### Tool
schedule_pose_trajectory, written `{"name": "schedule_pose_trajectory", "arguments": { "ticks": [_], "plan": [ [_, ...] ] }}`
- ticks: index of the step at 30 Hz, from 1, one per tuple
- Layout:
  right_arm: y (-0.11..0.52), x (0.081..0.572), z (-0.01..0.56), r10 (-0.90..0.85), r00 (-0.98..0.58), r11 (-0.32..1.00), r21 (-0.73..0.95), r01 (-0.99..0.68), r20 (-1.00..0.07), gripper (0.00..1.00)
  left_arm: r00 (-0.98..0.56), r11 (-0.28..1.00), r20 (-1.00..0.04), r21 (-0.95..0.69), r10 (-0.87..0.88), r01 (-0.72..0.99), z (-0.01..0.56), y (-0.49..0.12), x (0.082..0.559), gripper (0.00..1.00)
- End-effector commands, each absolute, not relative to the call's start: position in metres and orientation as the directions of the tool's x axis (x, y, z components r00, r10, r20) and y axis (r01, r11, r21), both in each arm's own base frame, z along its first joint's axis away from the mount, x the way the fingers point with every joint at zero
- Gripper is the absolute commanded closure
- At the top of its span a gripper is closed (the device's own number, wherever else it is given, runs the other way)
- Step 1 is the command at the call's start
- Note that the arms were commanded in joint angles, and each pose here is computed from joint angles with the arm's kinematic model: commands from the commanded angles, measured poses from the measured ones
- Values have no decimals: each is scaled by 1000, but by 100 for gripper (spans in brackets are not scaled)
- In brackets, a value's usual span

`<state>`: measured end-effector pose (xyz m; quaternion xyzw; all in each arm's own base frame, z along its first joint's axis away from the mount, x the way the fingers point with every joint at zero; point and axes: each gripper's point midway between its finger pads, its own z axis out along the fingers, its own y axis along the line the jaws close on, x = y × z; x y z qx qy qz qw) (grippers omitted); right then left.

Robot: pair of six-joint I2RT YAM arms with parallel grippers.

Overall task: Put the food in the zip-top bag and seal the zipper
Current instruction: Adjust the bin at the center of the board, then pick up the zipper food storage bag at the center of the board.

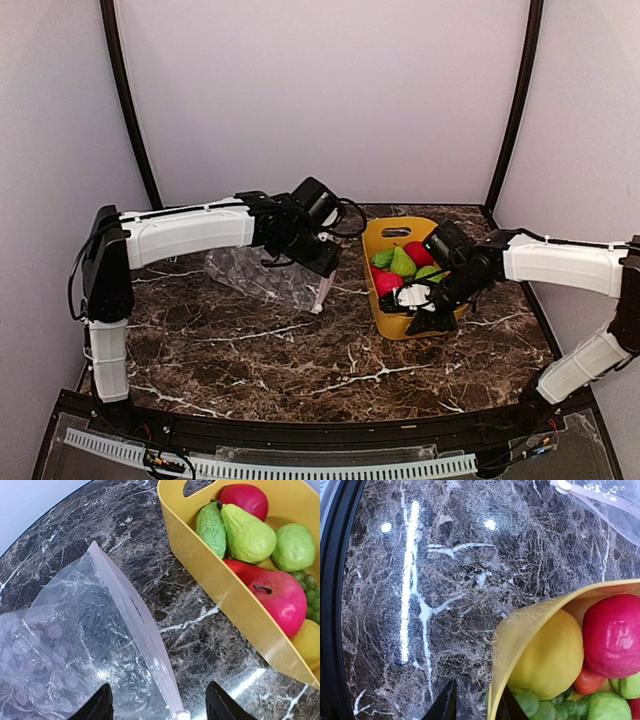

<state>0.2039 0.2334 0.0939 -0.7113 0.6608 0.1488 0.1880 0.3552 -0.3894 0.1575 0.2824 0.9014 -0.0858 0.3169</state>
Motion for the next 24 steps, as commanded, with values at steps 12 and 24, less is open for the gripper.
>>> {"name": "schedule_pose_trajectory", "arguments": {
  "ticks": [12, 24],
  "plan": [
    [211, 224, 170, -751, -100, 213, -96, -972, -653, 45, -666, 814, -475, 415, 575, 407, 109, -377, 397, 35],
    [198, 259, 177, -680, -237, 367, -42, -929, -694, 45, -616, 756, -468, 539, 634, 370, 110, -380, 419, 84]
  ]
}}
